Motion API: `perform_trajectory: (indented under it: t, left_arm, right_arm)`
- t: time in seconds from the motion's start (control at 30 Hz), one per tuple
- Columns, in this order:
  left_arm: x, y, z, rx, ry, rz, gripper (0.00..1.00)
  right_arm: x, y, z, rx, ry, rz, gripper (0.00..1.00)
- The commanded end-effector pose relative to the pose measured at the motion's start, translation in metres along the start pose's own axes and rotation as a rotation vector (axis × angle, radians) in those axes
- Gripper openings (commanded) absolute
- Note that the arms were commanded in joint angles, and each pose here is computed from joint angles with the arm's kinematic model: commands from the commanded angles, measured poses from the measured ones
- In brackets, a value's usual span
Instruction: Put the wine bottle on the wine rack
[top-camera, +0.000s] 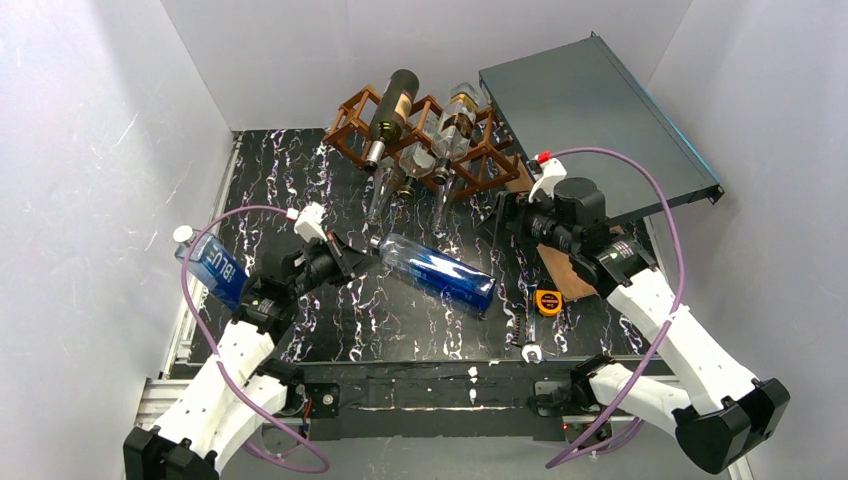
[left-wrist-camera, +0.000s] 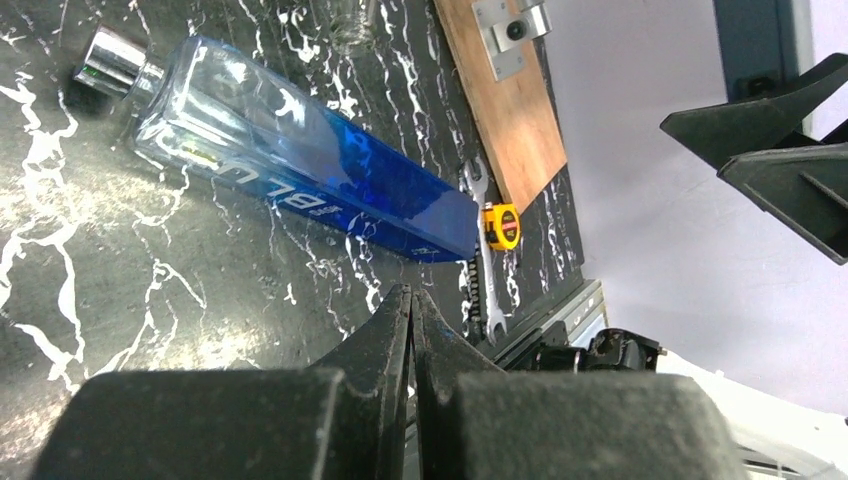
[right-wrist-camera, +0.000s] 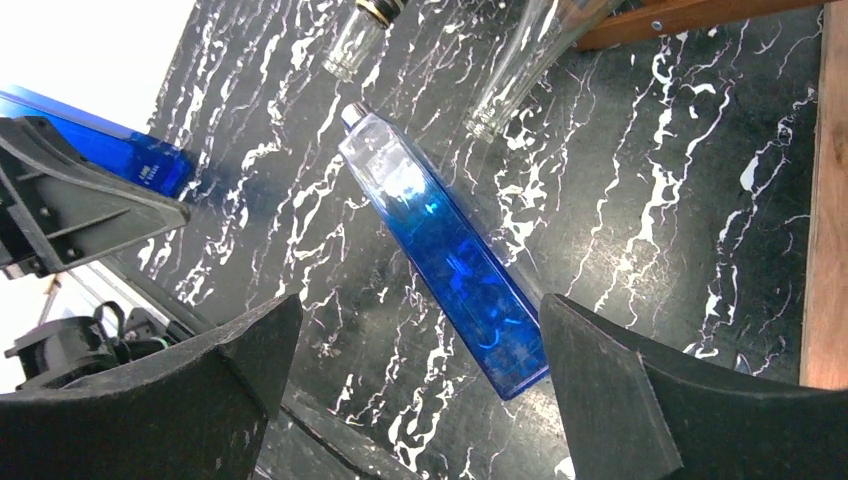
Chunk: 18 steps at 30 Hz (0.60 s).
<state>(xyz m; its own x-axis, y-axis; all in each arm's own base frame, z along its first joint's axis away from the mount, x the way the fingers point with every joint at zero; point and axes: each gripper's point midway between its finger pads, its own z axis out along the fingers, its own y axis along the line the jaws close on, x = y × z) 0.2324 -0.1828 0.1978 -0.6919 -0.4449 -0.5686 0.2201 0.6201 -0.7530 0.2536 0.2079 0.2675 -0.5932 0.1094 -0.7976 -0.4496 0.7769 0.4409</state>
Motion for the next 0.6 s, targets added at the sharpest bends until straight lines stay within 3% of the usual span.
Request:
perform_trajectory:
  t: [0.0, 0.1, 0.23, 0.3, 0.37, 0.57]
  left_arm:
    - [0.003, -0.007, -0.014, -0.006, 0.026, 0.045, 0.0]
    - [0.01, -0.007, -0.026, -0.072, 0.11, 0.031, 0.04]
    - [0.016, -0.018, -0.038, -0.101, 0.22, 0.018, 0.45]
    - [0.016, -0.026, -0.043, -0.08, 0.232, 0.011, 0.6]
    - [0.013, -0.035, -0.049, -0.047, 0.221, 0.024, 0.95]
    - [0.008, -0.045, -0.065, -0.041, 0.214, 0.1, 0.98]
  right_arm:
    - [0.012, 0.0, 0.007, 0.033, 0.044, -0.077, 0.98]
    - [0.024, 0.01, 0.016, 0.078, 0.067, -0.178, 0.98]
    - [0.058, 0.03, 0.039, 0.13, 0.165, -0.347, 0.98]
    - [0.072, 0.035, 0.051, 0.161, 0.208, -0.432, 0.98]
    - [0.085, 0.032, 0.065, 0.186, 0.258, -0.502, 0.98]
    - [0.11, 0.016, 0.101, 0.199, 0.354, -0.671, 0.98]
